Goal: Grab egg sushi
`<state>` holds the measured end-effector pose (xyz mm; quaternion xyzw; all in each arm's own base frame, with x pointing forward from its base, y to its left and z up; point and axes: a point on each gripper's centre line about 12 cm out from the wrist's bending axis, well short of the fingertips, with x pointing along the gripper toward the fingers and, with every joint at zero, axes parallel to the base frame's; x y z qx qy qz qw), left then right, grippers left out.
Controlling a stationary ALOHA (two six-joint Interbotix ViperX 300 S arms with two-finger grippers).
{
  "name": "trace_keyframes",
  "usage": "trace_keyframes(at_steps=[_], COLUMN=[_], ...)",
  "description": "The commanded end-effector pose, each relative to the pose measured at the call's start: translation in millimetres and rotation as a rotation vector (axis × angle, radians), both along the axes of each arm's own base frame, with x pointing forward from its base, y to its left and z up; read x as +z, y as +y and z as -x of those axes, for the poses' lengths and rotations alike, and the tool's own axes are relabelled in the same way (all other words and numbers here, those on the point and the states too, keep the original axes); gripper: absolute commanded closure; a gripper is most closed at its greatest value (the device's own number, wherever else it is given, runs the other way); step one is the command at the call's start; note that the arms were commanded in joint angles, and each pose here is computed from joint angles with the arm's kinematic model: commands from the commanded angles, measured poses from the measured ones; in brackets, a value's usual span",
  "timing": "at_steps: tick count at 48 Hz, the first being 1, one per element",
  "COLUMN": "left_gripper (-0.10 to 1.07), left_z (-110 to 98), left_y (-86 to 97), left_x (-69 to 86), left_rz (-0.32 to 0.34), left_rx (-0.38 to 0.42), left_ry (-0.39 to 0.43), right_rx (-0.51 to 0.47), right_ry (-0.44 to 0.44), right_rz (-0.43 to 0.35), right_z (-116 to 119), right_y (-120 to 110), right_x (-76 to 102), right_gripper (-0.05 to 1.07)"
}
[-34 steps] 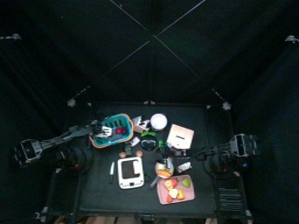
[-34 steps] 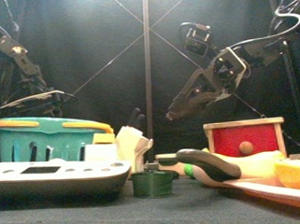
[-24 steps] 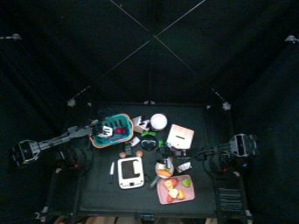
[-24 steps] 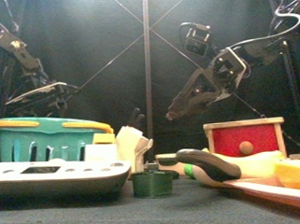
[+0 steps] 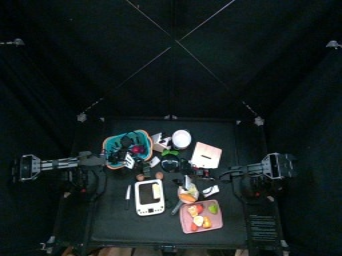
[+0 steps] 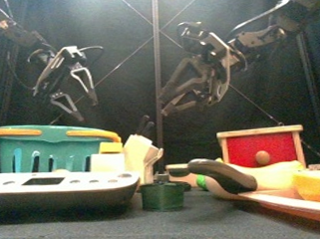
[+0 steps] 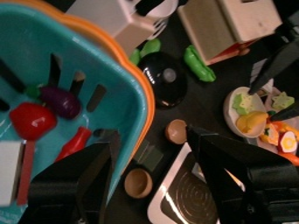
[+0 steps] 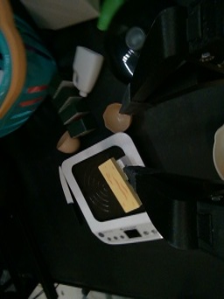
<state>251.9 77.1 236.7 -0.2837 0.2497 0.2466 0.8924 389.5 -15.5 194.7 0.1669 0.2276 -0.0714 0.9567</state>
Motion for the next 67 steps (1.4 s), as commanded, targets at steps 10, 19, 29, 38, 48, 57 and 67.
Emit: trace_keyframes(at_steps=[10, 19, 29, 38, 48, 57, 67], left_gripper=[0.03, 0.03, 0.03, 0.03, 0.03, 0.03, 0.03], left_z=[-3.6, 14.5, 46.5, 65.5, 66.8, 68.2, 68.2], left_y=[-10.3, -14.6, -15.0, -20.8, -19.3, -19.5, -19.5], left_x=[-1.3, -8.6, 1.6, -16.8, -20.9, -25.9, -25.9], left_rz=[-0.144, -0.23, -0.33, -0.321, -0.316, -0.306, -0.301], left_rx=[-0.17, -0.22, -0.208, -0.211, -0.204, -0.202, -0.199], left_ry=[-0.149, -0.126, -0.191, -0.207, -0.203, -0.189, -0.191], right_rx=[-0.044, -0.086, -0.187, -0.264, -0.368, -0.374, -0.375], right_ry=[0.176, 0.293, 0.335, 0.364, 0.434, 0.443, 0.47], right_rz=[-0.263, -0.382, -0.487, -0.464, -0.378, -0.353, -0.364], right_z=[-50.4, -66.7, -75.3, -85.0, -96.9, -105.1, -110.7], right_y=[13.3, 18.6, 20.9, 20.0, 23.7, 34.6, 40.1], right_x=[13.5, 6.3, 3.2, 3.0, -3.7, 0.5, -9.7], right_gripper=[0.17, 0.17, 0.17, 0.15, 0.15, 0.15, 0.1])
